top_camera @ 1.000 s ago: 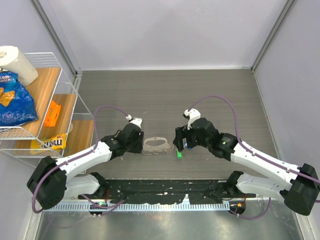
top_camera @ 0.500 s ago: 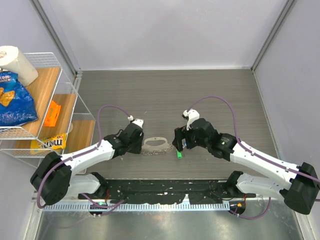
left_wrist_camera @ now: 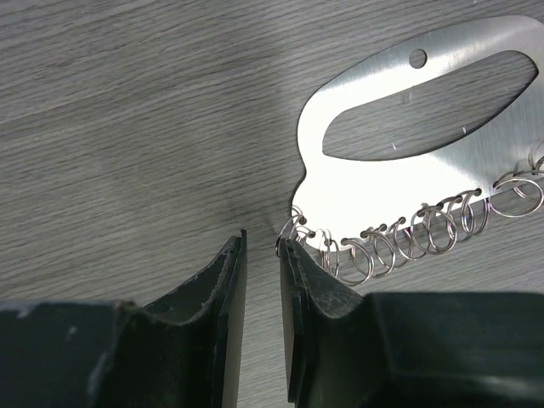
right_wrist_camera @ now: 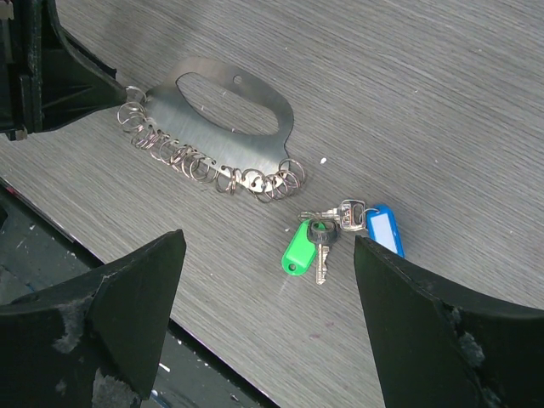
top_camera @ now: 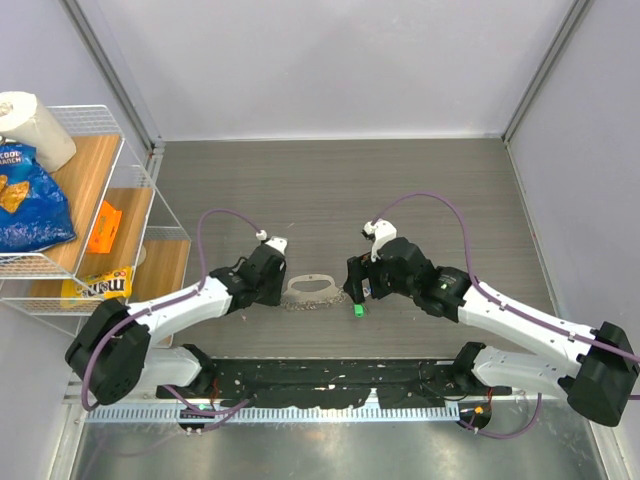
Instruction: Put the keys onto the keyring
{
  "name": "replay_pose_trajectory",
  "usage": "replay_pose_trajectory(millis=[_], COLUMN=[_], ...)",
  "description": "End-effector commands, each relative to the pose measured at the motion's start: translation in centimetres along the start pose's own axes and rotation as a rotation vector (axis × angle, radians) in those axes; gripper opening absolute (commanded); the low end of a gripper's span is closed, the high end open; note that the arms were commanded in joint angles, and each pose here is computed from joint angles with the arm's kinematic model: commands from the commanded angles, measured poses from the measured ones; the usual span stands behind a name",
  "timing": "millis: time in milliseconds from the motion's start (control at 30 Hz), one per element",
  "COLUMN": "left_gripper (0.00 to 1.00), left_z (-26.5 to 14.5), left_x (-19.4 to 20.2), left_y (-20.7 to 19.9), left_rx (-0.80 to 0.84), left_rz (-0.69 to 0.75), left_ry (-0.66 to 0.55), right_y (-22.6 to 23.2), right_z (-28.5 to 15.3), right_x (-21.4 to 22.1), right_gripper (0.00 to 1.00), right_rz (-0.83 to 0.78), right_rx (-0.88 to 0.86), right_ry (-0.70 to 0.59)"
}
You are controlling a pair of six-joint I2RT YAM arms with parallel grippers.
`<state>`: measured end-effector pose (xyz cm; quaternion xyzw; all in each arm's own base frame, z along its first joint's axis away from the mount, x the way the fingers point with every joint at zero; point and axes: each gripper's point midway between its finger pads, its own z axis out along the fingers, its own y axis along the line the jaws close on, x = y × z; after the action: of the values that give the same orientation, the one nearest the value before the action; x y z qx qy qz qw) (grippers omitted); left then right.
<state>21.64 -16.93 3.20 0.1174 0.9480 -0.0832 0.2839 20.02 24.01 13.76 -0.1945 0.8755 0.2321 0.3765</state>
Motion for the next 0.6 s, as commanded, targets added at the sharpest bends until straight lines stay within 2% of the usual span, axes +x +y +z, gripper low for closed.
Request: replay_pose_trajectory(millis=[0, 367, 500, 567], left_gripper=[0.27, 0.16, 0.09, 0.0], left_z=[0.1, 0.7, 0.8, 0.8], left_x=[-2.2, -1.7, -1.4, -1.3], left_y=[-1.2, -2.4, -2.3, -2.2], left_rx=[0.048, 0.116, 0.116, 0.113], left_rz=[-0.001, 0.002, 0.005, 0.006], left_ry=[-0.06, -0.047, -0.041, -0.04], right_y=[0.7, 0.9, 0.9, 0.9], right_z=[0.0, 0.2, 0.1, 0.1], right_x=[-1.6, -1.6, -1.5, -1.5], right_gripper=[0.87, 0.87, 0.87, 0.87], right_rz=[0.005, 0.003, 0.003, 0.006], right_rx=[-0.016, -0.017, -0.016, -0.017], right_ry=[-0.052, -0.047, -0.045, -0.045])
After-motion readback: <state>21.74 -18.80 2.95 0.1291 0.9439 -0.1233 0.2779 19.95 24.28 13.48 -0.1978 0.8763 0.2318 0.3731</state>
